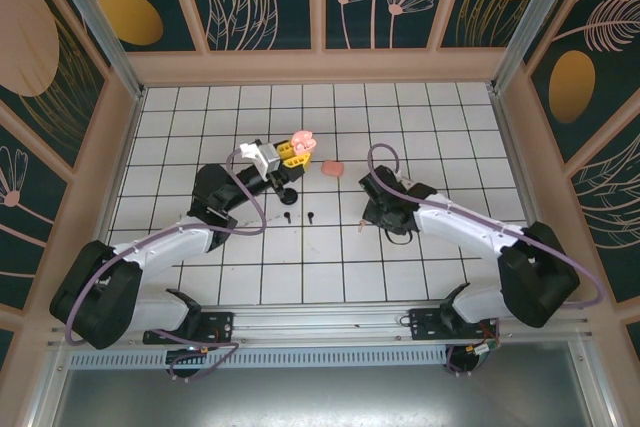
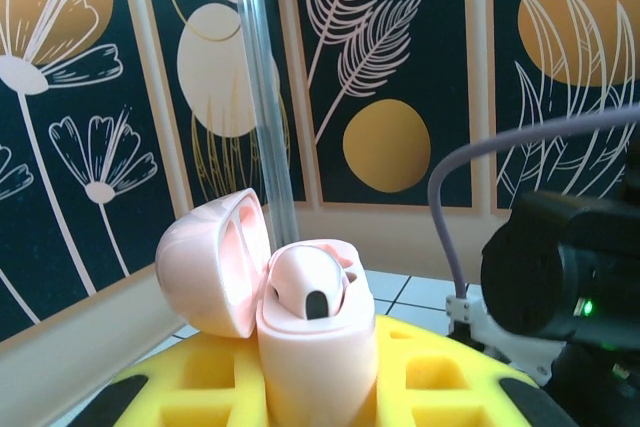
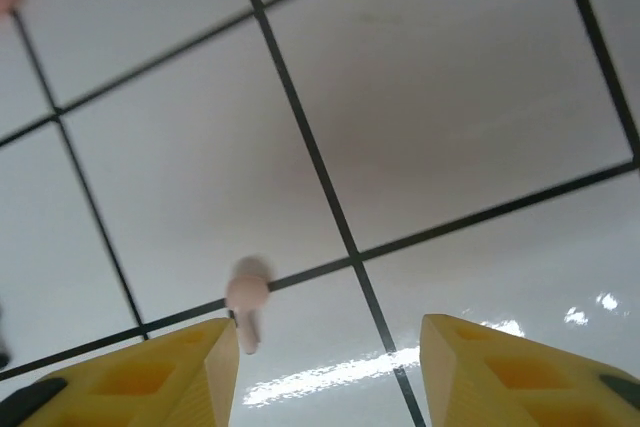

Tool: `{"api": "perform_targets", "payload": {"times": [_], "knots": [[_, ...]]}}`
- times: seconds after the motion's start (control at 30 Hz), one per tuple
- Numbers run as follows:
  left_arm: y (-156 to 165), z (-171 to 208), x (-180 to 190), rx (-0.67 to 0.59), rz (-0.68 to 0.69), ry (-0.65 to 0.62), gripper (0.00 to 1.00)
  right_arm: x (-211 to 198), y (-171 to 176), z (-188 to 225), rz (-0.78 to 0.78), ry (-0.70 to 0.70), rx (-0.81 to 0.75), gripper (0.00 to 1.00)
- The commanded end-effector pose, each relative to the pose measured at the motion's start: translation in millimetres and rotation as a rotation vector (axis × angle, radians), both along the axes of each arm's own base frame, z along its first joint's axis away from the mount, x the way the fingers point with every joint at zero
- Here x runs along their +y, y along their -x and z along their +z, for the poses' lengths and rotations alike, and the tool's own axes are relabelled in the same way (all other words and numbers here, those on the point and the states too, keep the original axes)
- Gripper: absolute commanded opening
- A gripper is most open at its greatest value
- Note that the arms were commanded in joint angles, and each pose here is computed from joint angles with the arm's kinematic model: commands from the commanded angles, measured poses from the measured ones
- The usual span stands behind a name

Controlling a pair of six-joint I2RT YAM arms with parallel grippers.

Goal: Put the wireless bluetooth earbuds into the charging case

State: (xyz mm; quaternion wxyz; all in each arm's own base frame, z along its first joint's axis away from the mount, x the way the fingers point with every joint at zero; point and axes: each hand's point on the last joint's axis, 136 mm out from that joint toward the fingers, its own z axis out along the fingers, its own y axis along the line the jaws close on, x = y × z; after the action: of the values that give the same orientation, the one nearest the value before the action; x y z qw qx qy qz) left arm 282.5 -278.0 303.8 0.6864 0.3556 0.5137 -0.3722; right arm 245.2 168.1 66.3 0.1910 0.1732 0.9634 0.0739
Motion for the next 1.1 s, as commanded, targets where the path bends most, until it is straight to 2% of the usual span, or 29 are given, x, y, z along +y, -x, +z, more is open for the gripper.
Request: {"api": "perform_targets", "payload": {"times": [0.0, 0.5, 1.07], "knots": [[7, 17, 5, -0.043, 0.0, 0.062, 0.0, 14, -2, -5, -0.042, -0.051, 0.003, 0.49], [9, 16, 5, -0.05, -0.009, 0.078, 0.0, 38, -15, -28, -0.031, 0.011, 0.065, 0.45], [9, 16, 5, -0.051, -0.009, 0.076, 0.0, 45, -17, -48, -0.01, 0.04, 0.109, 0.37]]}}
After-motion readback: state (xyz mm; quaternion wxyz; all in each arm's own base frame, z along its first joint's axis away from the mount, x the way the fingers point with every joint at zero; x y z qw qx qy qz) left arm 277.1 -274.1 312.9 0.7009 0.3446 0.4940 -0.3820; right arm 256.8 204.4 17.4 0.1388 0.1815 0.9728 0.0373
